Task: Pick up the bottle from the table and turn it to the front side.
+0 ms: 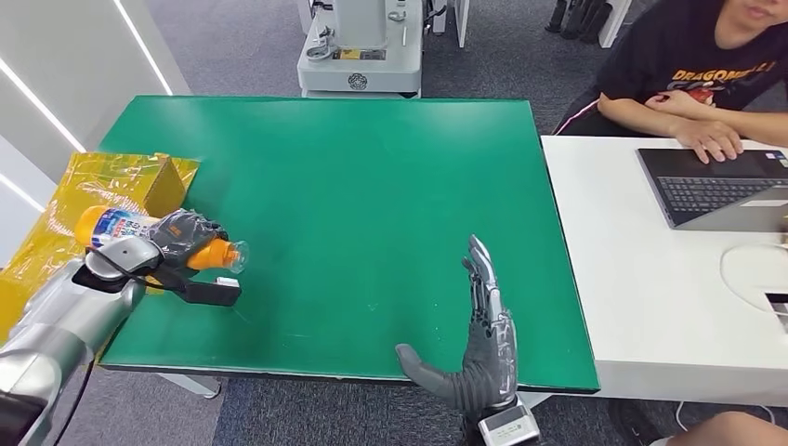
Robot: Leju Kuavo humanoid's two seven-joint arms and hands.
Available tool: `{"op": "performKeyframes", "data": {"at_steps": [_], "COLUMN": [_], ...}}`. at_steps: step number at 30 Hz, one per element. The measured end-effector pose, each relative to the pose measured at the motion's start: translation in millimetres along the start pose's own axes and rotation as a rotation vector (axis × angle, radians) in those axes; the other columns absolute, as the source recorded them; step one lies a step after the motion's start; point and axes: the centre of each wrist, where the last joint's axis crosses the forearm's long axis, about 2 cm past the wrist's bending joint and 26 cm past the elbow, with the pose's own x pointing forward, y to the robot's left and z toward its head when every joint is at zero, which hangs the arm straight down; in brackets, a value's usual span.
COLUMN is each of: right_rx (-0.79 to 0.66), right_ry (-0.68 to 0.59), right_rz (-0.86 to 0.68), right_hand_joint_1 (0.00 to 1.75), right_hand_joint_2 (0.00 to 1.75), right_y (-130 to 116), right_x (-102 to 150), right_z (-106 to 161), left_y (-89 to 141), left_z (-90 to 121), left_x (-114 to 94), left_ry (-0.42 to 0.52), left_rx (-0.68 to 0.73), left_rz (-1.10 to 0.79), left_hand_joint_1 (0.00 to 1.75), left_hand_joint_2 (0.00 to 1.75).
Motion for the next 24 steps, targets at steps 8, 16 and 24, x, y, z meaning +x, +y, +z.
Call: {"op": "performKeyframes", "data": {"at_steps": [8, 16, 24], "right_rx": [-0.003, 0.006, 0.004], "right_ry": [0.017, 0.030, 0.033], "right_rz": [-0.009, -0.025, -0.024], "right_hand_joint_1": [0.00, 0.00, 0.00], "right_hand_joint_2": [1.75, 1.75, 1.75], "right_y": [1.2, 3.7, 4.9], "right_x": [-3.4, -6.7, -7.0], "right_z": [1.9, 3.4, 4.2], "left_y": [-6.1, -30.2, -33.6], "left_z": [-9.4, 0.9, 2.3], "left_x": [9.5, 8.8, 9.0], "left_ry": [0.039, 0.094, 0.148], "left_rx": [-0.125, -0.163, -0.159], "left_rz": [0.049, 0.047, 0.017], "left_hand_joint_1": [1.75, 0.25, 0.00], "left_hand_joint_2": [1.75, 1.75, 1.75]}}
